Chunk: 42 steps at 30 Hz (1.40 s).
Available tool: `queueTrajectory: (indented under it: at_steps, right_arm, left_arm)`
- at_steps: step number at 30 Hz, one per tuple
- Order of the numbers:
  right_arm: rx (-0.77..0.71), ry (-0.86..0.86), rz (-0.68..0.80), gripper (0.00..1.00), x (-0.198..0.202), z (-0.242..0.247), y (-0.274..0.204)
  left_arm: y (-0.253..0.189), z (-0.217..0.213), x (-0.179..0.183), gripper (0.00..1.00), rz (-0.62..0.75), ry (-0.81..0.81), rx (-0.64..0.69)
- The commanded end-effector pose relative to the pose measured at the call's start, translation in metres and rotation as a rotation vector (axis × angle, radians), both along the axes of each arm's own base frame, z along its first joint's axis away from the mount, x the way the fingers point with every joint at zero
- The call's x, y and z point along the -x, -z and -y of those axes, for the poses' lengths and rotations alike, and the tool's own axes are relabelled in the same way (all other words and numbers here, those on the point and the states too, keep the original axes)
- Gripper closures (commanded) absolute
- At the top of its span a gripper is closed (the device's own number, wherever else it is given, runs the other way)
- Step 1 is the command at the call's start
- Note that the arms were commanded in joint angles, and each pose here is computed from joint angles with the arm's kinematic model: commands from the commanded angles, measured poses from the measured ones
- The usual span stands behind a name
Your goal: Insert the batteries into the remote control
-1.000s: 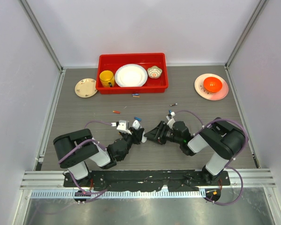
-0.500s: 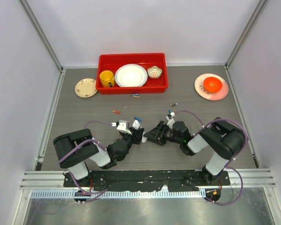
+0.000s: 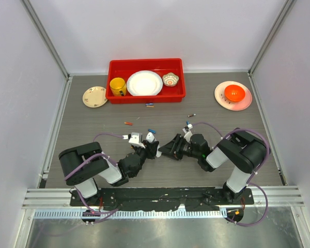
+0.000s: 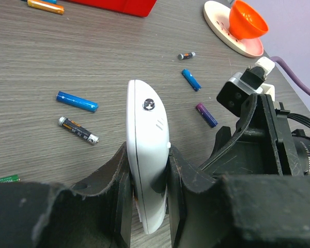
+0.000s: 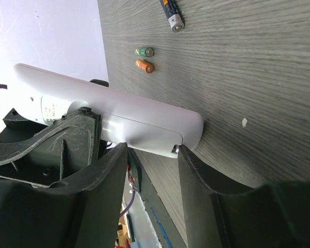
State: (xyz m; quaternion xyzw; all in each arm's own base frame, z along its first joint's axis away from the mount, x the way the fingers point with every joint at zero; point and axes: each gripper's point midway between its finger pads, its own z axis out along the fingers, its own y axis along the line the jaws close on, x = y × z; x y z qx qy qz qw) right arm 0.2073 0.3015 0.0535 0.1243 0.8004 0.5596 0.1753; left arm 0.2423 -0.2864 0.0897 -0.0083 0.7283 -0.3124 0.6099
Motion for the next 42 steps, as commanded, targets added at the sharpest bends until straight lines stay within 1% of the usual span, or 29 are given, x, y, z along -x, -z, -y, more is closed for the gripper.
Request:
queueTrajectory:
  at_steps: [1, 6, 11, 21, 42]
  right_arm:
    - [-0.070, -0.005, 0.066, 0.53, -0.008, -0.009, -0.023]
    - [-0.070, 0.008, 0.076, 0.61, -0.010, -0.009, -0.024]
    - [-0.076, 0.018, 0.087, 0.64, -0.011, -0.007, -0.028]
    - [-0.020, 0.016, 0.117, 0.66, -0.010, -0.003, -0.028]
    - [0.053, 0.035, 0.116, 0.66, -0.010, 0.008, -0.016]
  left_arm:
    - [-0.040, 0.008, -0.002, 1.00, 0.084, 0.007, 0.163]
    - [-0.039, 0.010, 0.000, 1.00, 0.079, 0.018, 0.168]
    - [-0.039, 0.009, -0.001, 1.00, 0.082, 0.015, 0.161]
    - [-0.036, 0.005, -0.001, 1.00, 0.091, 0.001, 0.129]
    - [-0.039, 0.003, 0.000, 1.00, 0.094, -0.001, 0.137]
